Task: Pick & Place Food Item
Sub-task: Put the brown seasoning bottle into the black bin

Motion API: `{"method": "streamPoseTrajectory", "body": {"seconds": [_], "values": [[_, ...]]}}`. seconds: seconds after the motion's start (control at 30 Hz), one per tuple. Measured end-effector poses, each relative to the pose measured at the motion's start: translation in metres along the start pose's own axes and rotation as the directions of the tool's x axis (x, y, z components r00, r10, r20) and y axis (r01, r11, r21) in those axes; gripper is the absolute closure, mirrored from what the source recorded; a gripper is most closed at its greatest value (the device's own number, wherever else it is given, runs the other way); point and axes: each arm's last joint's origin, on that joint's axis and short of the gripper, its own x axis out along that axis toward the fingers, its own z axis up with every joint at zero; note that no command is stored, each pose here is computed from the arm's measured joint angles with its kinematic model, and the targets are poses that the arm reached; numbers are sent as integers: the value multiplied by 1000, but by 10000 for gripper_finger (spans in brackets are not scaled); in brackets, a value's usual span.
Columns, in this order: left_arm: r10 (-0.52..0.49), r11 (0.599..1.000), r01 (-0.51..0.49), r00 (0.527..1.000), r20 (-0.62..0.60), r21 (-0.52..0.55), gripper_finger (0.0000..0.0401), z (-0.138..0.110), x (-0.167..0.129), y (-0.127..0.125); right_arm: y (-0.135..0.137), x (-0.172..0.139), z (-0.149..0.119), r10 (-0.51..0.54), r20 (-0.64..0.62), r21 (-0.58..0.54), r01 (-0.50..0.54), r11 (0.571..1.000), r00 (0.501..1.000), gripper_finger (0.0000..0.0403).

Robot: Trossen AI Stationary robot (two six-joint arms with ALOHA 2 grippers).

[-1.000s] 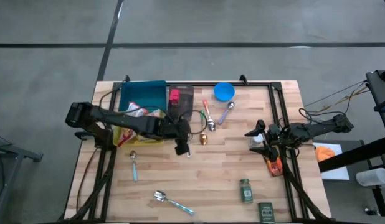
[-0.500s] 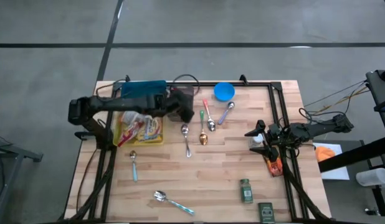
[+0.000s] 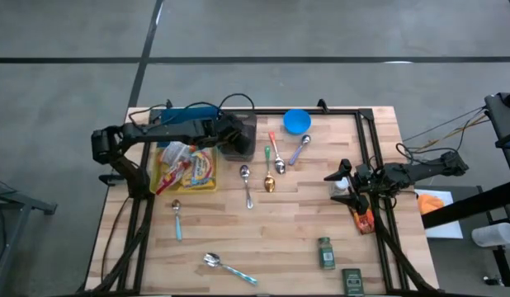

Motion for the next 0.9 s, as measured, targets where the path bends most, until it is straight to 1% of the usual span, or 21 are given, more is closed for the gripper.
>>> {"method": "streamPoseTrajectory", "body": {"seconds": [0.47,0.9], "values": [[12,997,-17,998,-67,-69,231,-25,15,9,0,0,0,0,0,0,0,1000,1000,52],[1,997,-9,995,-104,-75,230,-41,23,15,0,0,0,0,0,0,0,1000,1000,52]]}}
